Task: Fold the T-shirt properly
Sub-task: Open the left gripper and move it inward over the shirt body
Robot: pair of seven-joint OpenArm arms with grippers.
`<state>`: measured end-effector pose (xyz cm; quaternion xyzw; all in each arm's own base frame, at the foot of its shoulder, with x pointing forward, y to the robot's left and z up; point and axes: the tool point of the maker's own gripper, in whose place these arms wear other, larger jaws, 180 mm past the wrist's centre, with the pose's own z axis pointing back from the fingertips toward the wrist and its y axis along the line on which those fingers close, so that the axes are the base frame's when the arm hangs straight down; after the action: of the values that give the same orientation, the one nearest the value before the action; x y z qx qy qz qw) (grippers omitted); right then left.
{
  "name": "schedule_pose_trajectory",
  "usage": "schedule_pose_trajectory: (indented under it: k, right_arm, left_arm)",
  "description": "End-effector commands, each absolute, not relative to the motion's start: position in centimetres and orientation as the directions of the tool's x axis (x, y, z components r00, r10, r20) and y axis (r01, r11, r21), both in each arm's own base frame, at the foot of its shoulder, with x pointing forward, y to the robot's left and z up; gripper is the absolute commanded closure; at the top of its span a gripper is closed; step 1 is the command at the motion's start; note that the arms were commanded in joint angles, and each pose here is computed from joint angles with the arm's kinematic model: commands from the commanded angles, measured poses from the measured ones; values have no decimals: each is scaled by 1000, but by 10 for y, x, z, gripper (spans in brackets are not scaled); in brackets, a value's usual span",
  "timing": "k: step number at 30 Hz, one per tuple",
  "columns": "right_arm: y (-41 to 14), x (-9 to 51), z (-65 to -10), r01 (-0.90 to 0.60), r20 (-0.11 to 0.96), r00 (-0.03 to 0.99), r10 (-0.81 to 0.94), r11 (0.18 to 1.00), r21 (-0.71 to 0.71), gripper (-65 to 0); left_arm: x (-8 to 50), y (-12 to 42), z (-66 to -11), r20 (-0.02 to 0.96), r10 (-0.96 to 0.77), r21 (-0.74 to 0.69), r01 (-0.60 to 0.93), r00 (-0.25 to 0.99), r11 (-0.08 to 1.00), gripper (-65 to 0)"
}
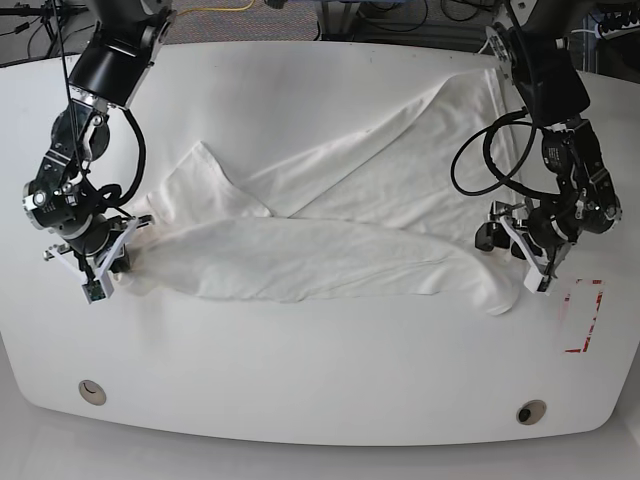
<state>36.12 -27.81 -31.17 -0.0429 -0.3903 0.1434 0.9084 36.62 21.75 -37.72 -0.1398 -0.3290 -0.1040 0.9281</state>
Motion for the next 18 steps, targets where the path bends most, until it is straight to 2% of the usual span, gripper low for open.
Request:
schedule_pose_trajectory:
  k: [1, 18]
  right_arm:
    - [-283, 369, -294, -217, 726, 615, 307, 951, -219, -8]
    - [-282, 370, -290, -216, 734, 603, 311, 950, -226, -6]
  left_arm:
    - [383, 221, -360, 689, -86, -185, 290, 720, 939, -433]
    - [399, 238, -384, 626, -1, -266, 214, 780, 940, -434]
